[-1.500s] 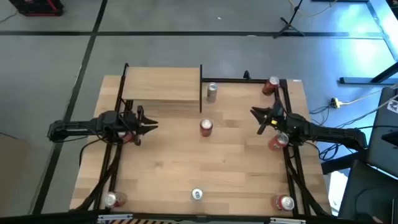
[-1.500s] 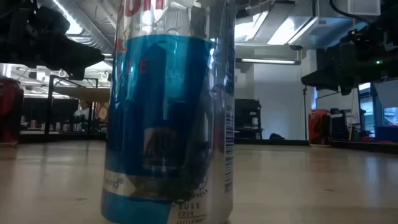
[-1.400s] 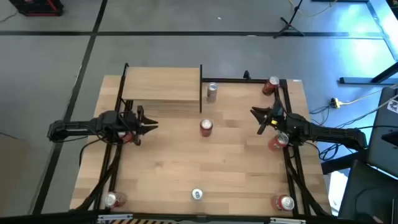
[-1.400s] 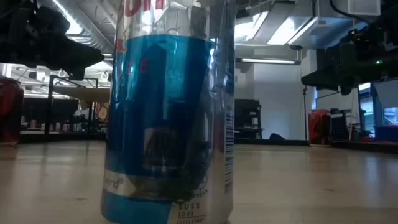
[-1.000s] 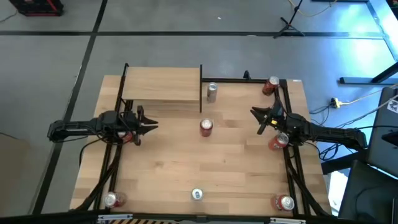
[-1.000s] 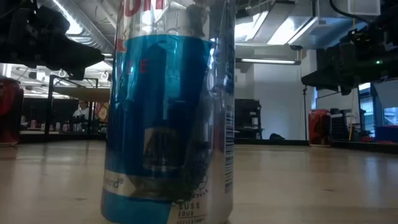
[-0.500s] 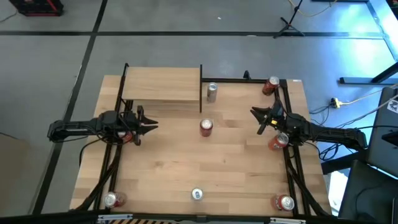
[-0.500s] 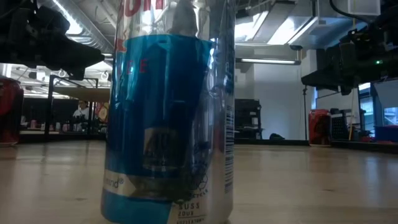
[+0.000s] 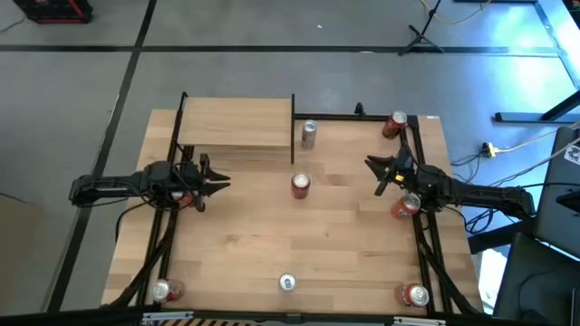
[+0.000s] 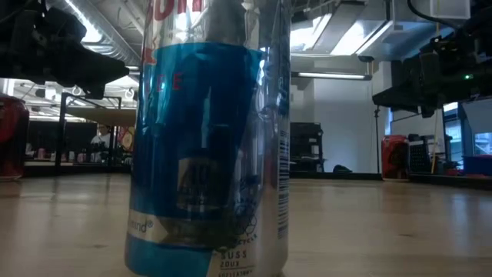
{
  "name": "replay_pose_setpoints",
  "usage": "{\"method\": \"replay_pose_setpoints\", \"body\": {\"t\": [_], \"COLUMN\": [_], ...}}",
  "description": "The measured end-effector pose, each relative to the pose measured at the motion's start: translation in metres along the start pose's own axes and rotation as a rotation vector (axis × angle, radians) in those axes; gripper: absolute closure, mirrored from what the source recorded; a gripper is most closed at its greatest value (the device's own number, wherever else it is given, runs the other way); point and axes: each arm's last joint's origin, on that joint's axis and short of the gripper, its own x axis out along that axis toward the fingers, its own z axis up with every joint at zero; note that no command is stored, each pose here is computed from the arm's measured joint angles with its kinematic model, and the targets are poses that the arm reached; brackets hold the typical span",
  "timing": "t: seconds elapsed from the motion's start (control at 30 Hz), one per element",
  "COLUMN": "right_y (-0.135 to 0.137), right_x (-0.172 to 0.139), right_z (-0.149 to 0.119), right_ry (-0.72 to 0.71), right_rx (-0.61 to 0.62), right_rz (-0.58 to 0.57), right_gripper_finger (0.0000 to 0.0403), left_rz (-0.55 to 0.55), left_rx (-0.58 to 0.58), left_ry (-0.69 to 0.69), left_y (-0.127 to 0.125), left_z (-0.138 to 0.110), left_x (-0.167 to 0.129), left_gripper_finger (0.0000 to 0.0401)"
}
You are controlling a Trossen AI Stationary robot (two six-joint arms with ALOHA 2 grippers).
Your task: Place canned beverage on shelf
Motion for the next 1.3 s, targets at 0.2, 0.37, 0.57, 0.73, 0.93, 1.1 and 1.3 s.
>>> {"method": "replay_pose_setpoints", "body": {"t": [0.2,0.37,0.57,0.73,0.93,1.1,1.3], "right_y": [0.0,0.0,0.001,0.001,0.001,0.001,0.003], "right_x": [0.0,0.0,0.0,-0.001,-0.002,-0.004,-0.005], "right_z": [0.0,0.0,0.007,0.014,0.022,0.03,0.038], "right_ry": [-0.001,-0.003,-0.066,-0.133,-0.189,-0.203,-0.218], "right_rx": [0.0,0.001,0.15,0.331,0.402,0.377,0.282], "right_rz": [0.0,0.0,0.013,0.032,0.008,0.025,0.058], "right_gripper_finger": [0.0333,0.0333,0.0333,0.0333,0.0333,0.0333,0.0333], "left_rz": [0.086,0.173,0.167,0.169,0.204,0.242,0.254], "left_rx": [0.0,-0.015,-0.213,-0.276,-0.3,-0.246,-0.179], "left_ry": [-0.023,-0.065,-0.28,-0.507,-0.589,-0.497,-0.358], "left_y": [0.002,0.005,0.004,0.004,0.003,0.001,-0.004], "left_z": [0.001,0.005,0.024,0.043,0.063,0.087,0.127], "left_x": [0.0,-0.001,-0.003,-0.011,-0.018,-0.009,0.026], "left_gripper_finger": [0.0323,0.0323,0.0323,0.0323,0.0323,0.0323,0.0323]}}
